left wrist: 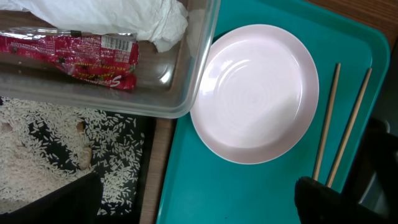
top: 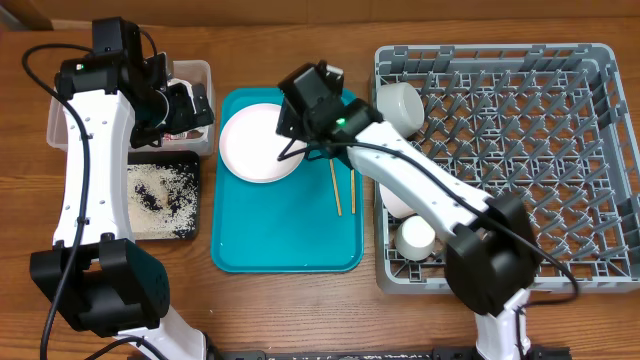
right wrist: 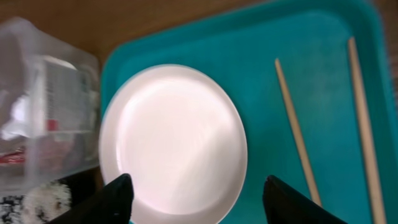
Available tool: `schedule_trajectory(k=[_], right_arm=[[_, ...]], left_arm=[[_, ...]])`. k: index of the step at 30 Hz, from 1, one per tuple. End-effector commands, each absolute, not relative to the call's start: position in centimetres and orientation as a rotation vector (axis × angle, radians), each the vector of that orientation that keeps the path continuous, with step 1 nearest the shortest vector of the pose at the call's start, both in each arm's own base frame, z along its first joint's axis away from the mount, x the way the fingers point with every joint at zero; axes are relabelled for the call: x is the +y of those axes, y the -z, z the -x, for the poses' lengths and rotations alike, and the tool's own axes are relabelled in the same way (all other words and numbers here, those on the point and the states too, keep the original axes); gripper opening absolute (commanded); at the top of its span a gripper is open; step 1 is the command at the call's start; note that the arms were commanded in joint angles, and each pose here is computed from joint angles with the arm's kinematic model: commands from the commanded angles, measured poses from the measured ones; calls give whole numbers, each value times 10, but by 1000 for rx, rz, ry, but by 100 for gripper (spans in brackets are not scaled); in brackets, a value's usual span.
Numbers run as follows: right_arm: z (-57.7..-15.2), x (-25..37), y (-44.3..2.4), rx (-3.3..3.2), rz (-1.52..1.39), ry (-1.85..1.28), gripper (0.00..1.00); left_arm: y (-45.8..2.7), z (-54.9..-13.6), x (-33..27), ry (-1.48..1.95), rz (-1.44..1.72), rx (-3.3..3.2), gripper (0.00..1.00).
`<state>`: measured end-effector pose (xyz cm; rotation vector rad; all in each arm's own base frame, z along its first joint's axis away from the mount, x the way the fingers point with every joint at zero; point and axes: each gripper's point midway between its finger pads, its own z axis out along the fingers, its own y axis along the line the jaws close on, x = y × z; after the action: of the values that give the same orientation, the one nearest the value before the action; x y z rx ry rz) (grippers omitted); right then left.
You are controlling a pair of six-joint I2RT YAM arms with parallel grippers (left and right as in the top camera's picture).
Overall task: Sort waste into correct bins and load items into the dishwasher
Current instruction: 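Move right gripper to the white plate and grasp its edge, then carry the white plate with right gripper and stand it upright in the rack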
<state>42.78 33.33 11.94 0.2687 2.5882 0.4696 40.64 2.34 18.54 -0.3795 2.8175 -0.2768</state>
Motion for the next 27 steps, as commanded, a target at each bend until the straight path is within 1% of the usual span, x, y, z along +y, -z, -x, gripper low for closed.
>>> schedule_trajectory(k=[1, 3, 6, 9, 10, 11, 13, 14, 15, 16, 17, 20, 21, 23, 26, 27], right_arm=[[-420, 345, -78, 2682, -288, -500, 62], [-419, 345, -65, 2703, -307, -481, 59], [-417, 341, -35, 2746, -339, -427, 52], [-416, 340, -20, 2767, -342, -402, 48], [-414, 339, -13, 2780, -342, -387, 45], [-413, 338, -10, 2789, -342, -378, 43], [-409, 337, -6, 2808, -341, -366, 35], [-408, 336, -5, 2812, -341, -361, 29], [-407, 335, -5, 2816, -342, -356, 14], [-406, 335, -4, 2820, -342, -352, 6], [-405, 333, -4, 2826, -342, -344, 4], [-403, 329, -3, 2839, -347, -325, 4], [-406, 329, -8, 2828, -345, -335, 4], [-416, 328, -32, 2788, -229, -341, 4], [-431, 295, -99, 2637, -228, -162, 4], [-435, 280, -128, 2568, -240, -89, 4]], left_arm=[[-193, -411, 22, 288, 374, 2794, 100], [-193, -411, 22, 288, 374, 2794, 100], [-193, -411, 22, 288, 374, 2794, 100], [-193, -411, 22, 288, 374, 2794, 100], [-193, -411, 22, 288, 374, 2794, 100], [-193, -411, 22, 288, 374, 2794, 100], [-193, -411, 22, 288, 374, 2794, 100], [-193, -411, 22, 288, 374, 2794, 100], [-193, -411, 22, 288, 374, 2794, 100], [-193, -411, 22, 288, 374, 2794, 100], [-193, -411, 22, 288, 374, 2794, 100], [-193, -411, 22, 288, 374, 2794, 100], [-193, -411, 22, 288, 374, 2794, 100], [-193, -411, 22, 288, 374, 2794, 100], [-193, -411, 22, 288, 374, 2794, 100], [-193, -411, 22, 288, 374, 2794, 100]])
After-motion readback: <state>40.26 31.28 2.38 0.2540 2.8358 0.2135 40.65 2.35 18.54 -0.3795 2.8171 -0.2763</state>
